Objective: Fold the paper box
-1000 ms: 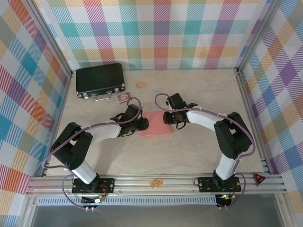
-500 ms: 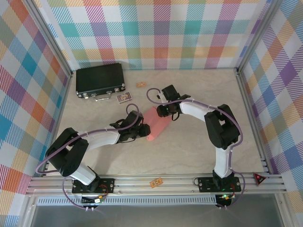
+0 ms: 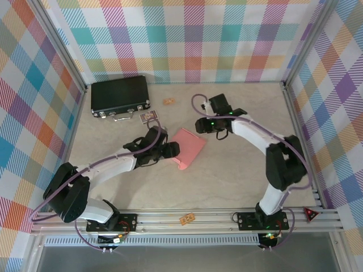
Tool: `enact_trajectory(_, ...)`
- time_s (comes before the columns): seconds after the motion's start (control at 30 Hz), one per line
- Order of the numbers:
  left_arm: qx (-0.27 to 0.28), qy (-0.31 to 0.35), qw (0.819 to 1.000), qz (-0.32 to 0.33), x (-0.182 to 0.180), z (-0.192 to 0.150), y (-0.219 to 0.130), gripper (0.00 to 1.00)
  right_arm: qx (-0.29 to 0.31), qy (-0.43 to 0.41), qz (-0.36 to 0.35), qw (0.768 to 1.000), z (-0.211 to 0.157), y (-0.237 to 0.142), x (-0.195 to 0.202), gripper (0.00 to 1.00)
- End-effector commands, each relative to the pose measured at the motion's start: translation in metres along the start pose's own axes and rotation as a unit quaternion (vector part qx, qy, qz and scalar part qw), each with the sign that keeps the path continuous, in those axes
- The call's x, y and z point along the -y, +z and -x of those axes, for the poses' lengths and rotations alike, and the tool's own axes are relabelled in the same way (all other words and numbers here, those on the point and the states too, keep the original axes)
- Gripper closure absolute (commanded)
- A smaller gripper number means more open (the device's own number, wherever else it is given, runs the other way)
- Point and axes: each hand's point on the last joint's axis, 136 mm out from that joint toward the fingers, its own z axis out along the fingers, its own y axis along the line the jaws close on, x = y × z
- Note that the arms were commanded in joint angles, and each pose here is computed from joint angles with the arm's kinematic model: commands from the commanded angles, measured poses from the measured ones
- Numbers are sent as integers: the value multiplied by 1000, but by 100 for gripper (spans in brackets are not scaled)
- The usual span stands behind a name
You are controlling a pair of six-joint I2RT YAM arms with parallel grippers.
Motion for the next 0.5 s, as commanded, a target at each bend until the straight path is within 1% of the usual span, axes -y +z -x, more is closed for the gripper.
enact_trajectory(0.0,0,57,998,41,-19,26,8,34,-18,96,21,995,-28,-12,-1,47)
enact_trajectory(0.03,-3,67,997,45,-23,33,15,33,-23,114,30,993,-40,-14,-1,46)
enact_trajectory(0.13,-18,93,995,37,-23,47,33,34,-22,138,77,987,-59,-20,-12,45)
enact_trajectory(0.2,-37,106,994,17,-21,48,46,34,-18,153,108,982,-71,-22,-18,43)
enact_trajectory(0.3,-54,125,991,-14,-13,48,61,34,-20,159,111,981,-85,-21,-15,41)
enact_trajectory(0.47,-68,130,988,-42,-6,41,74,36,-14,180,156,971,-93,-15,-24,39)
